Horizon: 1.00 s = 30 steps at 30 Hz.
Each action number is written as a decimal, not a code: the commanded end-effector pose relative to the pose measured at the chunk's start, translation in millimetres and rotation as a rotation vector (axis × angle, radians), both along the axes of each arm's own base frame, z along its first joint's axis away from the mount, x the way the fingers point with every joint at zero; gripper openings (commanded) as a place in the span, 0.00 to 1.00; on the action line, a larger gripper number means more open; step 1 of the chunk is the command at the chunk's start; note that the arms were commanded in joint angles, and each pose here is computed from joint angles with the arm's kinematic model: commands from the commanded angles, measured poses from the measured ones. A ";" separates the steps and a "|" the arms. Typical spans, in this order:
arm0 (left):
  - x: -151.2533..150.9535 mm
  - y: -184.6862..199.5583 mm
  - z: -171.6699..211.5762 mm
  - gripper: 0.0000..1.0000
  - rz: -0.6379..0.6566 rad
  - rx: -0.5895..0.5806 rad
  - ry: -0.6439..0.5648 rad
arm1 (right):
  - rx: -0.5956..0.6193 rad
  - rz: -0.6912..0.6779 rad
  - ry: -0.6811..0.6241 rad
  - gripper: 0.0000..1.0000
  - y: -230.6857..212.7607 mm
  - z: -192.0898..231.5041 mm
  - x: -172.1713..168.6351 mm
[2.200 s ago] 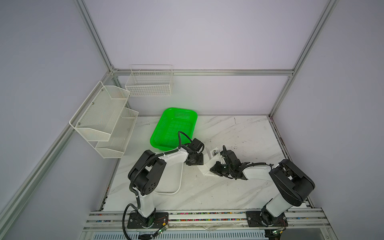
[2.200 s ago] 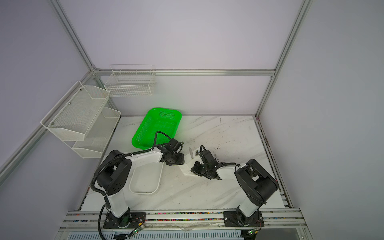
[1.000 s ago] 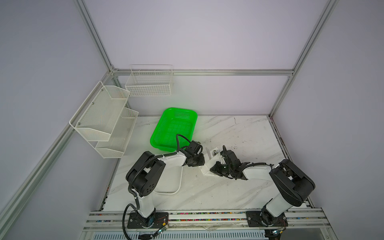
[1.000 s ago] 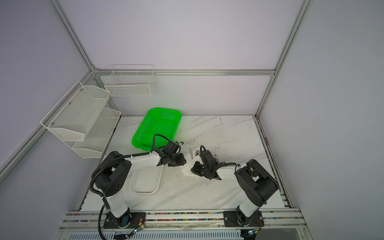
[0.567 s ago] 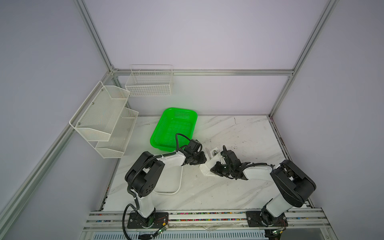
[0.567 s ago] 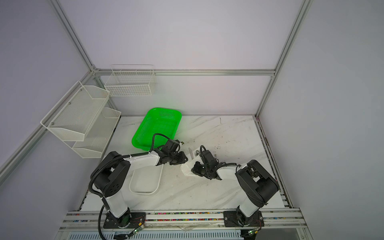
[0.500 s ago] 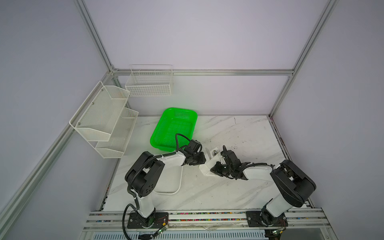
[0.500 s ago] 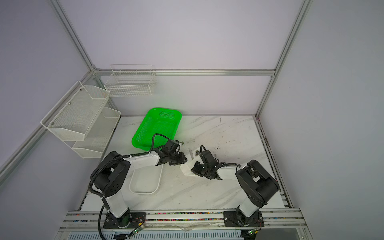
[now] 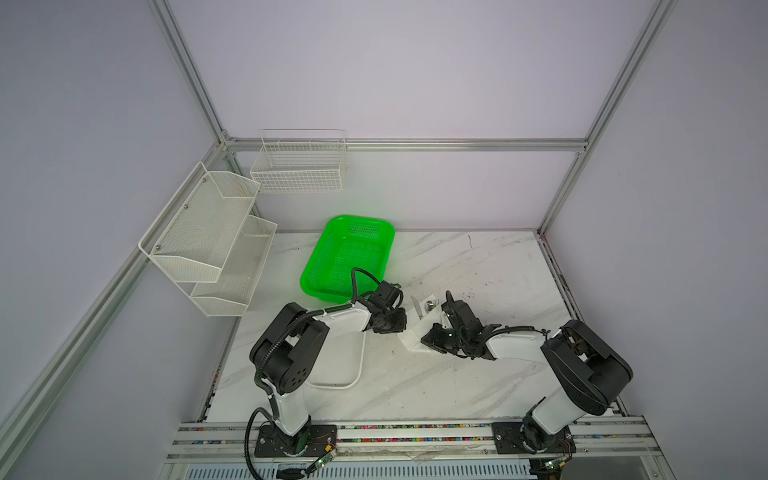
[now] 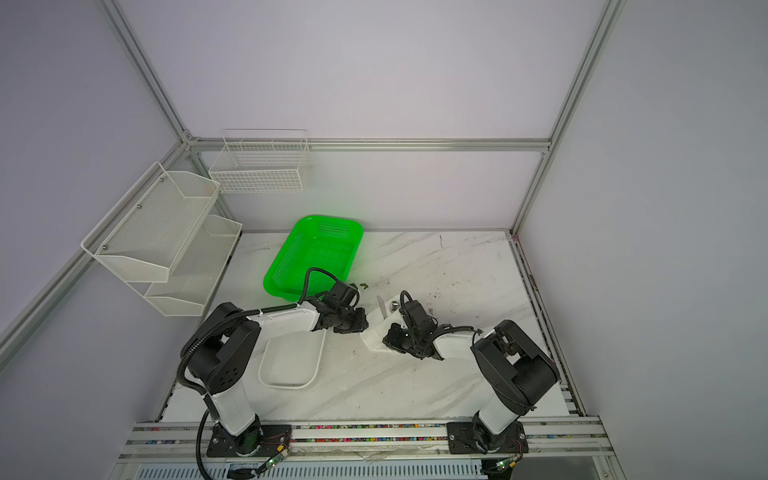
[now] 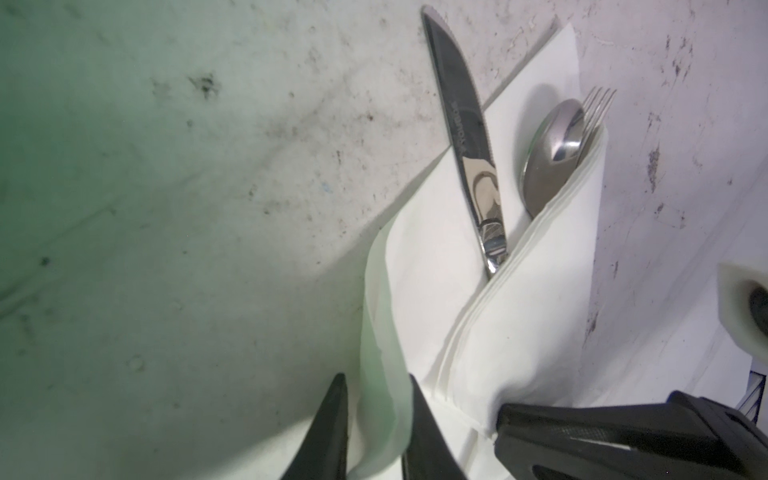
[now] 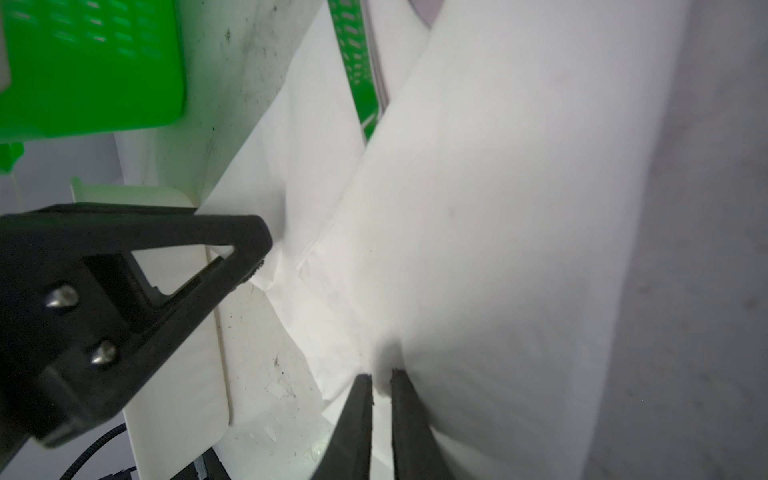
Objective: Place the utensils on the paper napkin and roll it up
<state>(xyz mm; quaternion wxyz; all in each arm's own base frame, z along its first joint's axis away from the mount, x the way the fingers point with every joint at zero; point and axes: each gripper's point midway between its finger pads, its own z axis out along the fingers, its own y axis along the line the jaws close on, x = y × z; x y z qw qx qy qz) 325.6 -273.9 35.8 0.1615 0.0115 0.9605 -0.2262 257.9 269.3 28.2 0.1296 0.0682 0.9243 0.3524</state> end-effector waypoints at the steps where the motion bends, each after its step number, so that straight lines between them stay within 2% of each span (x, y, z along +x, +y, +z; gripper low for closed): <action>1: 6.8 -6.4 21.1 0.16 -0.016 -0.044 -0.047 | -0.058 -0.006 0.032 0.16 -10.0 -9.5 -8.8; 6: 8.8 -13.8 40.0 0.03 -0.031 -0.091 -0.070 | -0.052 -0.007 0.030 0.16 -9.3 -8.0 -8.4; 9: 8.4 -20.0 52.6 0.00 -0.045 -0.130 -0.075 | -0.053 -0.010 0.027 0.16 -10.4 -7.3 -8.8; 18: 7.0 -38.8 77.2 0.00 -0.074 -0.233 -0.050 | -0.055 -0.045 0.004 0.16 -17.4 -0.3 -8.7; 30: 14.8 -56.8 98.2 0.00 -0.075 -0.286 -0.045 | -0.049 -0.065 -0.002 0.17 -20.5 3.8 -8.3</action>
